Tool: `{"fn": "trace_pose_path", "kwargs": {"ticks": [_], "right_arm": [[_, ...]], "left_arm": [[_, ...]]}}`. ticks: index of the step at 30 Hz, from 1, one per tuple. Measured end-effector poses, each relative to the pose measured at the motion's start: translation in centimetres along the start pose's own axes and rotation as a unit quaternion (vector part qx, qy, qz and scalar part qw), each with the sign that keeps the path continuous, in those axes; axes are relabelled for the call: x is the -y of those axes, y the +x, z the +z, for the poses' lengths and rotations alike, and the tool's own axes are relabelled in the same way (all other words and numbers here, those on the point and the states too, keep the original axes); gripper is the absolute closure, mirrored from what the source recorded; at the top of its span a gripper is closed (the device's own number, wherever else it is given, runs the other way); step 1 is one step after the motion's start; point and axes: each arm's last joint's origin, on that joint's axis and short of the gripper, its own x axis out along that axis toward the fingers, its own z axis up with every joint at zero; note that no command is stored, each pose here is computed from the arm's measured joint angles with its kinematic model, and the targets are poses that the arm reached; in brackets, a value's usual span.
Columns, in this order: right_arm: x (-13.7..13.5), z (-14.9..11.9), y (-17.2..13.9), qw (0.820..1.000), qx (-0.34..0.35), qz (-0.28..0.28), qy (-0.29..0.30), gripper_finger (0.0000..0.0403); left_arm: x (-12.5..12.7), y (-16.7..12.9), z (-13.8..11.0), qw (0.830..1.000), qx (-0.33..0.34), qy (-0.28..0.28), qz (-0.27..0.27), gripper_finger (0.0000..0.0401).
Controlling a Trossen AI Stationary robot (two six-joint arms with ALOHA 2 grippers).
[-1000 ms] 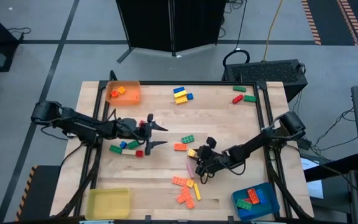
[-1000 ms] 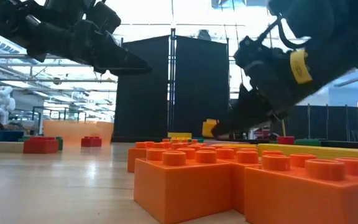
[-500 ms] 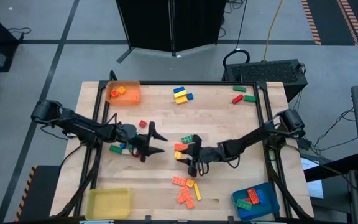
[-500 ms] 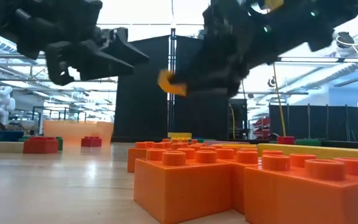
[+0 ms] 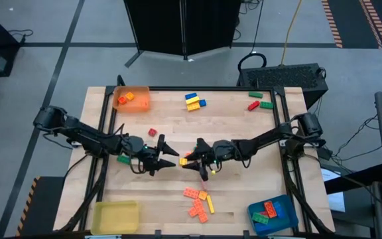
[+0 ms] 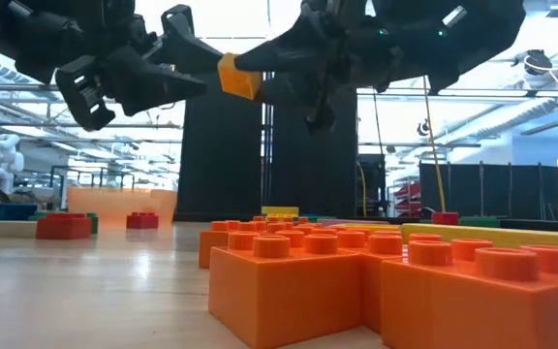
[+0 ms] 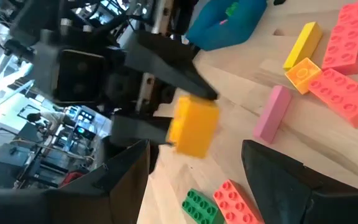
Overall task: Sort blocks by size
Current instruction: Put the yellow 4 stud game piece into the orange bin
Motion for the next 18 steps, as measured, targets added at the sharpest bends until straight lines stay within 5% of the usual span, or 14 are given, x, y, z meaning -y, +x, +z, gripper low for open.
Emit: {"fn": "trace_pose_path", "kwargs": {"ticks": [18], "right_arm": [[1.5, 1.1, -0.1, 1.0, 0.022, -0.004, 0.017, 0.0271]], "left_arm": [[-0.6, 0.0, 0.1, 1.0, 0.013, 0.0, 0.023, 0.0146]]}}
